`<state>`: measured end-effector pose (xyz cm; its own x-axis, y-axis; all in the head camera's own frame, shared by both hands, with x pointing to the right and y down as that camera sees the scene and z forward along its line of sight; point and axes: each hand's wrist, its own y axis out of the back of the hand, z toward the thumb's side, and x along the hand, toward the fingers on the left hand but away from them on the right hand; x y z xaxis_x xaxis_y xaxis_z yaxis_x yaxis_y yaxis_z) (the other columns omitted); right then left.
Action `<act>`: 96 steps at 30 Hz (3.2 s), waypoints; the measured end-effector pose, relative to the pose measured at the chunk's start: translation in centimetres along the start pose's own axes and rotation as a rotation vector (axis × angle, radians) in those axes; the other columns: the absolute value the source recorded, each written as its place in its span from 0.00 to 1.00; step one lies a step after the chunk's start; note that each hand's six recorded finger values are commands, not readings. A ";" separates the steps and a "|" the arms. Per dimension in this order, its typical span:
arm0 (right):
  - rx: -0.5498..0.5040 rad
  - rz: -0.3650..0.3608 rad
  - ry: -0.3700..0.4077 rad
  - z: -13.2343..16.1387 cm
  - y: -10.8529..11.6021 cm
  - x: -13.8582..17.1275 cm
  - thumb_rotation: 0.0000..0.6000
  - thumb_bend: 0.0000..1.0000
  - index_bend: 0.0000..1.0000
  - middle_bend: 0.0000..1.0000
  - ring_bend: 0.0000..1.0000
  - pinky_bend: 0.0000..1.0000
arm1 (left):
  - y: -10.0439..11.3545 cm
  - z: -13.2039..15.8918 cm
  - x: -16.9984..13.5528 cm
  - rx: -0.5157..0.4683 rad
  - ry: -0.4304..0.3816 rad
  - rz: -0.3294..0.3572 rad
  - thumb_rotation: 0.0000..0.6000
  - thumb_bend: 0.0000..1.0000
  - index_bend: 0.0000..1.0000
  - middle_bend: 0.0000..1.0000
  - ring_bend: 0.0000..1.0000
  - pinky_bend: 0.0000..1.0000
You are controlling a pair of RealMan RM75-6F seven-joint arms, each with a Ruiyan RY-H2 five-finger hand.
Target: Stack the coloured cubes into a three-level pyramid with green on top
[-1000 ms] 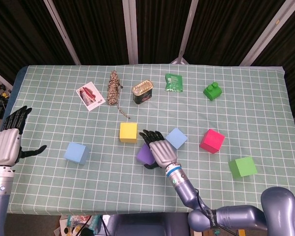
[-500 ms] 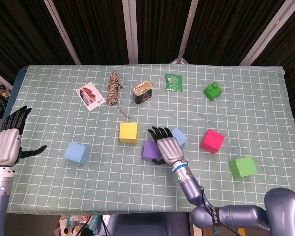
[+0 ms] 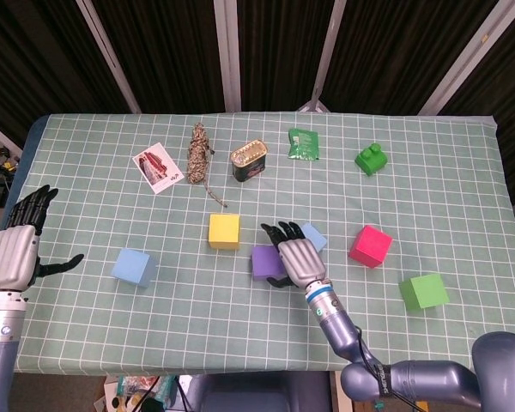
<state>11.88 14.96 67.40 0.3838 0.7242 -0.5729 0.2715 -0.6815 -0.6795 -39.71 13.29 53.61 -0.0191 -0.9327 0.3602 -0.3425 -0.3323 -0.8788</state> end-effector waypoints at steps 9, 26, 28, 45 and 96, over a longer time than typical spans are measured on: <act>-0.038 0.032 0.042 0.6 -0.7 -0.2 1.00 0.22 0.00 0.22 0.09 0.00 | 0.0 -0.1 0.1 -0.007 0.007 -0.001 1.00 0.14 0.00 0.00 0.00 0.02; -0.029 0.020 0.027 0.2 -0.8 -1.0 1.00 0.24 0.00 0.39 0.25 0.00 | -0.2 0.0 0.0 -0.012 0.006 -0.007 1.00 0.14 0.00 0.00 0.00 0.02; -0.031 0.014 0.029 0.3 -0.6 -1.1 1.00 0.24 0.00 0.39 0.25 0.00 | -0.1 0.0 0.0 -0.014 0.005 -0.006 1.00 0.14 0.00 0.00 0.00 0.02; 0.019 -0.012 0.016 -0.4 0.9 -3.8 1.00 0.24 0.00 0.38 0.25 0.00 | -0.1 -0.1 0.1 -0.018 0.010 -0.005 1.00 0.14 0.00 0.00 0.00 0.02; 0.045 -0.002 -0.045 0.9 1.3 -8.2 1.00 0.24 0.00 0.39 0.25 0.00 | -0.2 -1.3 0.6 -0.031 0.050 -0.020 1.00 0.14 0.00 0.00 0.00 0.02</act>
<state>8.31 8.27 70.82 0.3431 0.7301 -0.5909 0.2323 -0.6755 -0.6998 -40.85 12.97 54.41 -0.0589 -0.9175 0.3932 -0.3723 -0.3453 -0.8615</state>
